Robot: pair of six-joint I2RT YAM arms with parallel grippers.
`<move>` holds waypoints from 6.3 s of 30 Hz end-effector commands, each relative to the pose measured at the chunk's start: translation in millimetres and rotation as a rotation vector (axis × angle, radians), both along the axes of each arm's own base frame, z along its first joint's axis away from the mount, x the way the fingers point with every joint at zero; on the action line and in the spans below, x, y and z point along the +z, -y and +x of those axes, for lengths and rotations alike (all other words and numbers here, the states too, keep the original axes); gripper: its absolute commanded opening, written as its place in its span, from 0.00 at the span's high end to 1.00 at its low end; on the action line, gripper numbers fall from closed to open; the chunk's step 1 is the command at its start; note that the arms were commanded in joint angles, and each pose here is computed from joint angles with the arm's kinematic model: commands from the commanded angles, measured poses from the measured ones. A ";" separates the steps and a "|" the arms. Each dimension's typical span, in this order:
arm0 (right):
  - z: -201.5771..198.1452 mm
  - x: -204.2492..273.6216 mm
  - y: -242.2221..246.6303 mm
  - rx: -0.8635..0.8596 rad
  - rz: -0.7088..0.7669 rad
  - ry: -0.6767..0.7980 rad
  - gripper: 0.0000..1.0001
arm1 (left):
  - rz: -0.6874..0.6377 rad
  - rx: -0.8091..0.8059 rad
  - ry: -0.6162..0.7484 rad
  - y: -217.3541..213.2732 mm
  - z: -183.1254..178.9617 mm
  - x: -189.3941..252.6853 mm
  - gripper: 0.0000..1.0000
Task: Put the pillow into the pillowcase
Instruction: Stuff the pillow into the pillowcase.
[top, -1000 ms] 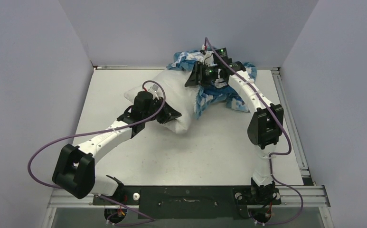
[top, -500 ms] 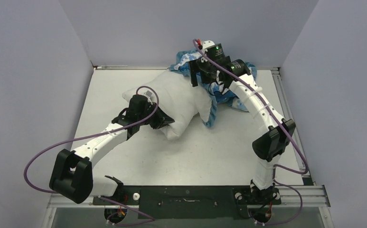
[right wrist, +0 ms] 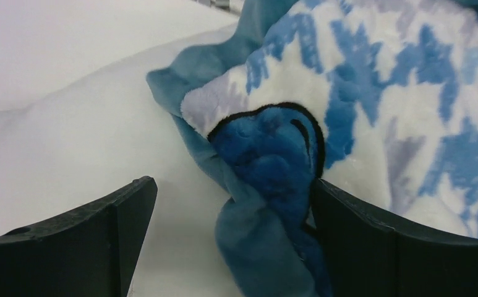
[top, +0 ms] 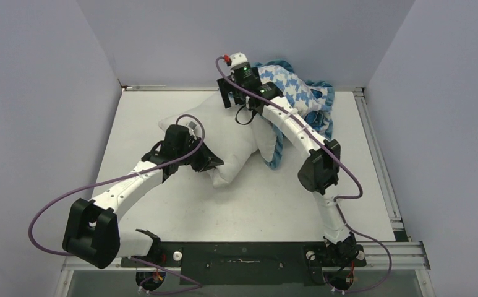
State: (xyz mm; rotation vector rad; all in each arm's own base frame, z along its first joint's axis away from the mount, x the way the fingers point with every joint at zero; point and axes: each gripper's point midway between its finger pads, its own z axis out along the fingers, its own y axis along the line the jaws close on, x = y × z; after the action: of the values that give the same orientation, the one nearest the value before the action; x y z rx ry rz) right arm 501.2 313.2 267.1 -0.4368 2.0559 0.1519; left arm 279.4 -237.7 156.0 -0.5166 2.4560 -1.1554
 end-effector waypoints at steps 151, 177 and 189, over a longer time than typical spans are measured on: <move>-240.8 13.8 -114.9 0.883 0.671 -0.696 0.95 | 0.014 0.430 0.276 -75.6 141.4 79.4 1.00; -110.3 -53.7 -17.1 0.356 0.468 -0.693 0.95 | 0.002 0.082 0.364 -70.7 112.0 33.0 0.08; -108.5 -64.3 -1.4 0.294 0.424 -0.695 0.95 | 0.572 0.210 0.152 -195.0 116.9 19.3 0.04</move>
State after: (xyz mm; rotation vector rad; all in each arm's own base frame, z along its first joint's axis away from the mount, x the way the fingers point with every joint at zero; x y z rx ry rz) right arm 388.6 326.0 195.9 -0.4579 2.5436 1.0871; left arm 402.7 -92.9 176.8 -0.4648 2.3010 -0.6385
